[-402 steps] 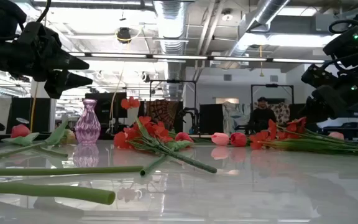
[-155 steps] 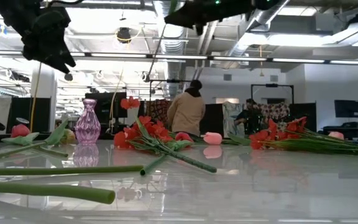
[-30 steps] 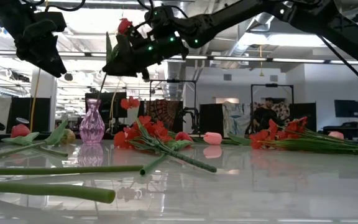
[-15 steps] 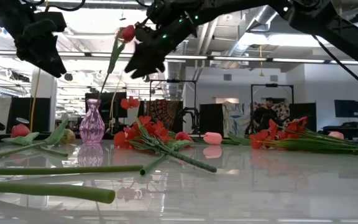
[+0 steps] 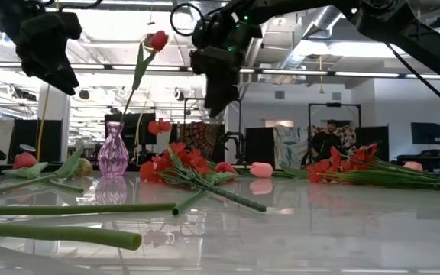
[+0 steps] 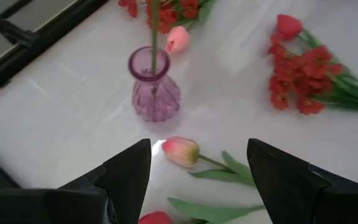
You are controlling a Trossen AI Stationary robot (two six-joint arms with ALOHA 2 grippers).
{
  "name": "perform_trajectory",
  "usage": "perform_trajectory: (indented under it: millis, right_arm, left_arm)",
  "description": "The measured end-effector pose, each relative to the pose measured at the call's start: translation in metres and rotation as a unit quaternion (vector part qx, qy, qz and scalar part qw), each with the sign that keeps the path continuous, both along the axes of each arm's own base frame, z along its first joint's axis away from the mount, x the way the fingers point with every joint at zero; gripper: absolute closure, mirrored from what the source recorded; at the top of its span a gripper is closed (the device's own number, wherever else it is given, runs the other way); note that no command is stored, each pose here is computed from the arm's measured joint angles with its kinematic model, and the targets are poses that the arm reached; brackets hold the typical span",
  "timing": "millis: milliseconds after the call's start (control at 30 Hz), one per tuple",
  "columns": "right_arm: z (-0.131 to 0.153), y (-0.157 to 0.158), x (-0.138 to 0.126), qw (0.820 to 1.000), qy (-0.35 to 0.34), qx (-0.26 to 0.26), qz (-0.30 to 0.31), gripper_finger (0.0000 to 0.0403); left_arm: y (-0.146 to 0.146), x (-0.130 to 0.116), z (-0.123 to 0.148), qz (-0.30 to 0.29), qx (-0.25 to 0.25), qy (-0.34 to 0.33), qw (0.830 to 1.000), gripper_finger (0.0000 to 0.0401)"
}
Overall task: Sort flowers into vase by color
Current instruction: Put the red tulip into the purple vase
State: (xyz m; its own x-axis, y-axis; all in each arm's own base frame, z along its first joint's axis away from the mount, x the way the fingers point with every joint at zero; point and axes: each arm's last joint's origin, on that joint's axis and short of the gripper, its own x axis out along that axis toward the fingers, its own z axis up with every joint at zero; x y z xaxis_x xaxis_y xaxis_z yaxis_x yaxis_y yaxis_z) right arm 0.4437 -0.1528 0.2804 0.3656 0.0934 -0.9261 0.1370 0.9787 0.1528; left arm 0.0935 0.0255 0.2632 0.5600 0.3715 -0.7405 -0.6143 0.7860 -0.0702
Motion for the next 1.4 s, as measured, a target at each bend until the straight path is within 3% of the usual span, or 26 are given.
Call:
perform_trajectory:
  millis: [167,400,733,1000,1233,1400]
  right_arm:
    - [0.009,0.019,-0.008,0.999,0.031,0.012,0.011,0.0121]
    - [0.057,0.057,-0.024,0.999,-0.013,-0.005,0.034,0.0121]
    - [0.110,0.141,-0.086,0.996,-0.023,-0.089,0.005,0.0121]
    - [0.086,0.213,-0.137,0.983,-0.080,-0.153,-0.068,0.0121]
    - [0.046,0.251,-0.168,0.972,-0.124,-0.143,-0.142,0.0121]
    - [0.024,0.265,-0.183,0.969,-0.099,-0.133,-0.182,0.0121]
  left_arm:
    - [-0.002,0.010,0.016,-0.041,-0.007,-0.004,0.999,0.0154]
    - [-0.015,0.036,0.035,-0.100,-0.015,0.009,0.995,0.0200]
    - [-0.069,0.075,0.029,-0.211,-0.048,-0.016,0.976,0.0243]
    - [-0.111,0.103,0.015,-0.265,-0.042,-0.039,0.963,0.0248]
    - [-0.125,0.121,0.002,-0.244,-0.057,-0.045,0.967,0.0248]
    - [-0.131,0.133,-0.004,-0.238,-0.062,-0.060,0.967,0.0248]
